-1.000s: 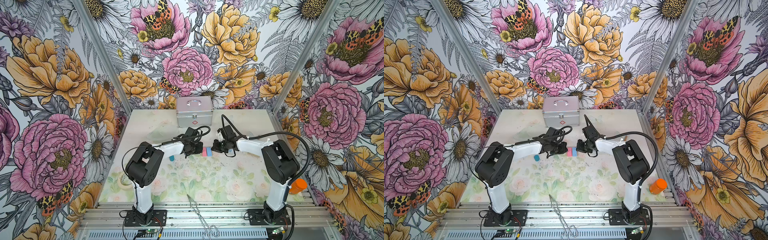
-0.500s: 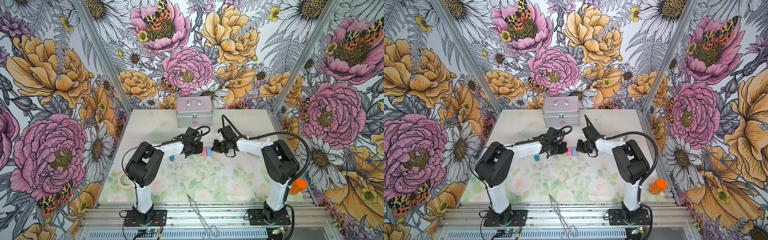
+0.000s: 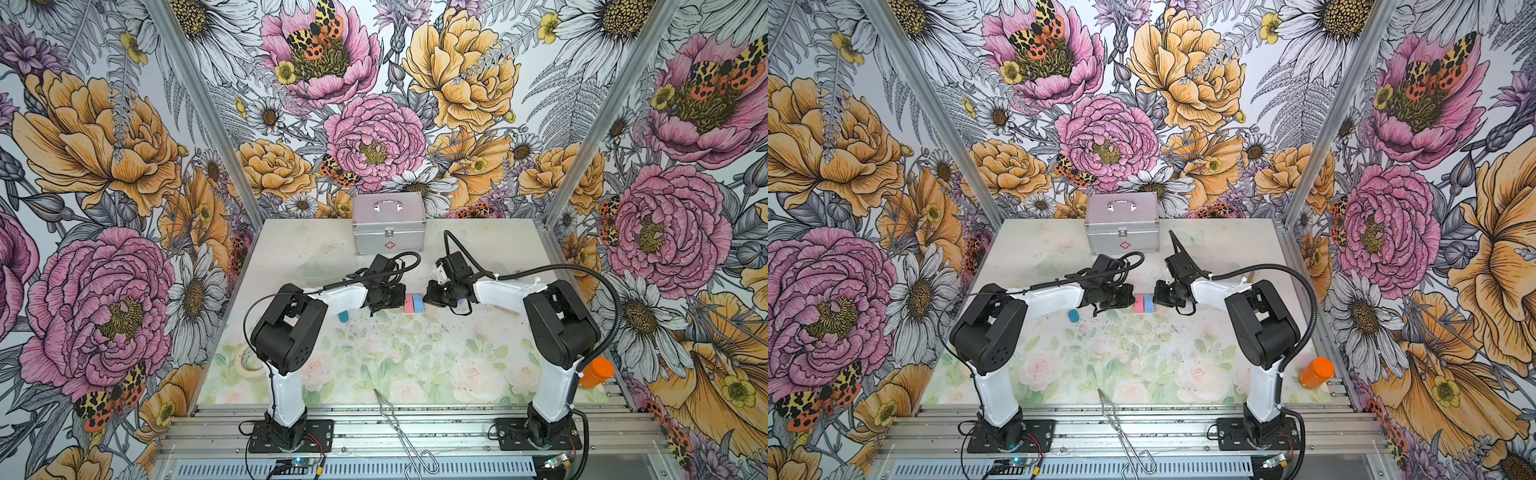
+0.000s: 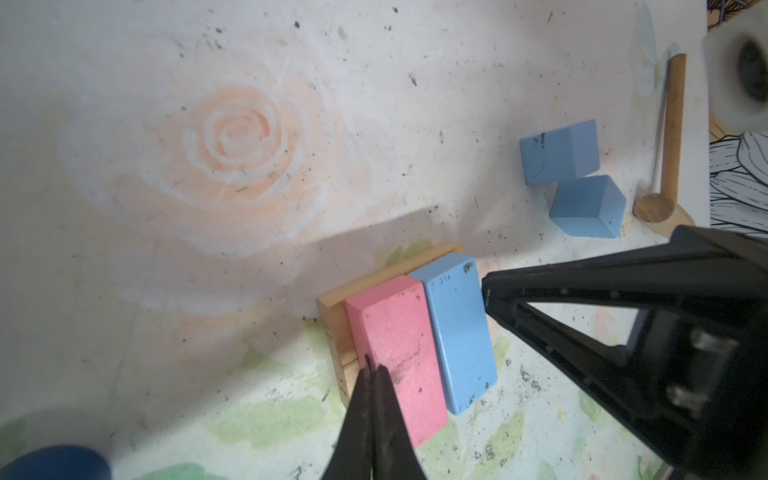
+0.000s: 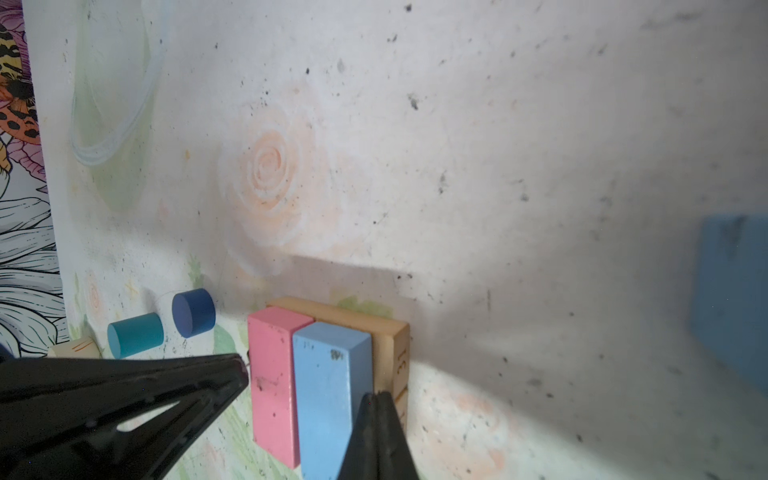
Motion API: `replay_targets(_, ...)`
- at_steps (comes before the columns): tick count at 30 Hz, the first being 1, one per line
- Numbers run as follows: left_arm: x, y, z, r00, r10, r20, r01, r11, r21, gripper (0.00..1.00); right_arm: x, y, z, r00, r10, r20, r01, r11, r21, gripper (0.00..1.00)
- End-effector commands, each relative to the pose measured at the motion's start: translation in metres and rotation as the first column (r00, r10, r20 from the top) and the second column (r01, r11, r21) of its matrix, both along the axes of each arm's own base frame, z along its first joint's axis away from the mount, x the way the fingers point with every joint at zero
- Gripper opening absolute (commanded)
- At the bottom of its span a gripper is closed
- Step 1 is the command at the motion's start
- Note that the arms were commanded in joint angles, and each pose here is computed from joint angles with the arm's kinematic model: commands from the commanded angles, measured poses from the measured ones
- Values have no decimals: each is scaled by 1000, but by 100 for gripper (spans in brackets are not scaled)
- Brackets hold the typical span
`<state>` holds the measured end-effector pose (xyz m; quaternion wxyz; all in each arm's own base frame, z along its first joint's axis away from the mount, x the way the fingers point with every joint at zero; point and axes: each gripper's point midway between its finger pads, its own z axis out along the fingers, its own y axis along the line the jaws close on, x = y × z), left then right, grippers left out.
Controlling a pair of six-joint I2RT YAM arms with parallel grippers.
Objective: Build the wood block tower
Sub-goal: 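Press the pink and light-blue bars together between both grippers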
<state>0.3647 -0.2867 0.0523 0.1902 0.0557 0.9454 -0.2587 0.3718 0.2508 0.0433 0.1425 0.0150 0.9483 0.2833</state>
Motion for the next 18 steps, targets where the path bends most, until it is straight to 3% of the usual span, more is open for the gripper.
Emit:
replay_targets(1,0,2,16,999,18,34,-18,1000,1,0,5,-3,13,999,-25,35,24,1000,16,0)
replay_targets(18,-6,2,11,1000,13,13,-13,1000,8,0,0,1,10,999,-22,25,21,1000,22,0)
